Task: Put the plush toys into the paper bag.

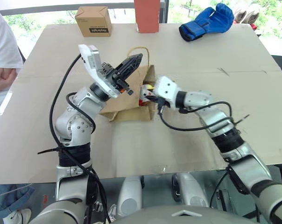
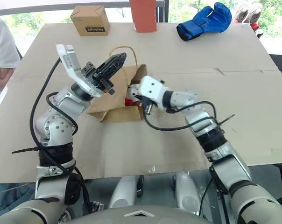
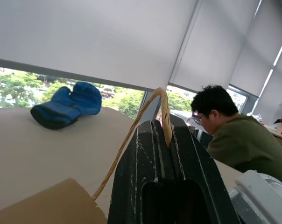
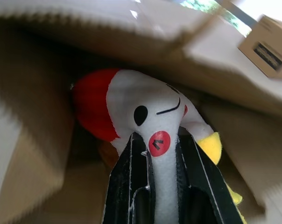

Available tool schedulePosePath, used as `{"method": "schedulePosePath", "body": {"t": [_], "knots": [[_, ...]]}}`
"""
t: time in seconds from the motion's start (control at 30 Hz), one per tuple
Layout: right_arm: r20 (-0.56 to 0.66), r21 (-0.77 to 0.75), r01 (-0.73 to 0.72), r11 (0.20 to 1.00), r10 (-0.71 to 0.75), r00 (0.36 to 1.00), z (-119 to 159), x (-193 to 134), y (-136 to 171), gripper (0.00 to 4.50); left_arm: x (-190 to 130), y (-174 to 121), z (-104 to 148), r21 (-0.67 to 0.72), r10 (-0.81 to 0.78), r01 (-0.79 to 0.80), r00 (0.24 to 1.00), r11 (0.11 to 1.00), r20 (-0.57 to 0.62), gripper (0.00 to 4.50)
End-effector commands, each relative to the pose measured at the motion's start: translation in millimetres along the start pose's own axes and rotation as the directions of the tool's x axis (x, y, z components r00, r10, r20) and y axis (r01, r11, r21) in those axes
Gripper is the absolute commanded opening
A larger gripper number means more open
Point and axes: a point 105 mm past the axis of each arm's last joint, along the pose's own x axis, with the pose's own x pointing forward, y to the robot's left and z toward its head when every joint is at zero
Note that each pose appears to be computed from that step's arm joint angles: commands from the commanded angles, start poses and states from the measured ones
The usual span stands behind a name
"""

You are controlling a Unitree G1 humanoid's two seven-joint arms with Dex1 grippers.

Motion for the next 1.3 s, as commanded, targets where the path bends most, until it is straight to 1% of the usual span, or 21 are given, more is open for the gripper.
{"method": "schedulePosePath", "body": {"t": [0.03, 0.07, 0.13, 0.23, 0.27, 0.33, 0.37, 0.47, 0.57, 0.63, 0.73, 0.87, 0.97, 1.03, 1.13, 1.17, 1.2, 1.27, 1.3], "knots": [[0.053, -0.028, -0.024, 0.999, 0.026, 0.998, 13, 23, -11, 0.08, 8, -22, 3, 0.008, -0.101, 0.101, 0.995, 0.995, 0.007, 0.00], [0.075, 0.002, -0.053, 0.999, 0.053, 0.996, 13, 25, -9, 0.41, 6, -24, 3, 0.010, -0.100, 0.100, 0.995, 0.995, 0.004, 0.00], [0.114, 0.048, -0.050, 0.998, 0.044, 0.992, 14, 24, -11, 1.13, 1, -22, 4, 0.019, -0.081, 0.081, 0.997, 0.996, 0.005, 0.00], [0.102, 0.033, -0.012, 0.999, 0.008, 0.995, 7, 16, -16, 2.66, -11, -14, 10, 0.030, -0.039, 0.038, 0.999, 0.999, 0.016, 0.00], [0.095, 0.035, -0.007, 0.999, 0.004, 0.995, 3, 12, -16, 3.08, -14, -12, 11, 0.030, -0.030, 0.029, 0.999, 0.999, 0.020, 0.00], [0.086, 0.064, -0.001, 0.998, -0.005, 0.996, -4, 1, -14, 4.15, -22, -10, 17, 0.011, -0.026, 0.026, 0.999, 1.000, 0.039, 0.00], [0.083, 0.078, 0.011, 0.997, -0.018, 0.996, -6, -5, -15, 4.44, -27, -8, 21, -0.002, -0.023, 0.024, 0.998, 1.000, 0.051, 0.00], [0.088, 0.127, 0.036, 0.991, -0.048, 0.995, -4, -23, -13, 4.44, -37, -2, 29, -0.004, -0.001, 0.001, 0.998, 1.000, 0.066, 0.00], [0.086, 0.273, 0.110, 0.956, -0.138, 0.987, 4, -59, -10, 4.44, -42, 9, 41, 0.010, 0.022, -0.023, 0.996, 1.000, 0.089, 0.00], [0.057, 0.369, 0.187, 0.910, -0.223, 0.973, 5, -81, -12, 4.44, -41, 12, 44, 0.018, 0.021, -0.023, 0.996, 1.000, 0.092, 0.00], [-0.041, 0.443, 0.264, 0.857, -0.275, 0.960, -4, -101, -7, 4.44, -40, 13, 44, 0.016, 0.015, -0.017, 0.995, 1.000, 0.094, 0.00], [-0.237, 0.534, 0.333, 0.778, -0.241, 0.941, -42, -118, 20, 4.44, -37, 14, 42, 0.004, 0.003, -0.003, 0.995, 1.000, 0.098, 0.00], [-0.294, 0.681, 0.396, 0.616, -0.265, 0.918, -61, -112, 22, 4.44, -34, 13, 40, 0.001, -0.009, 0.009, 0.996, 1.000, 0.091, 0.00], [-0.335, 0.726, 0.434, 0.533, -0.277, 0.901, -73, -106, 20, 4.44, -32, 13, 40, 0.000, -0.014, 0.014, 0.996, 1.000, 0.089, 0.00], [-0.352, 0.809, 0.434, 0.397, -0.263, 0.898, -85, -95, 21, 4.44, -30, 12, 40, 0.003, -0.020, 0.020, 0.996, 1.000, 0.089, 0.00], [-0.349, 0.825, 0.425, 0.373, -0.256, 0.902, -87, -92, 22, 4.06, -30, 12, 40, 0.004, -0.021, 0.021, 0.996, 1.000, 0.090, 0.00], [-0.338, 0.843, 0.408, 0.349, -0.246, 0.908, -88, -88, 23, 3.93, -30, 12, 40, 0.005, -0.021, 0.020, 0.996, 1.000, 0.091, 0.00], [-0.300, 0.882, 0.358, 0.308, -0.219, 0.928, -88, -80, 27, 3.18, -30, 11, 40, 0.007, -0.019, 0.018, 0.996, 1.000, 0.093, 0.00], [-0.286, 0.895, 0.339, 0.291, -0.210, 0.935, -87, -77, 29, 2.71, -30, 11, 40, 0.007, -0.018, 0.017, 0.995, 1.000, 0.093, 0.00]]}}
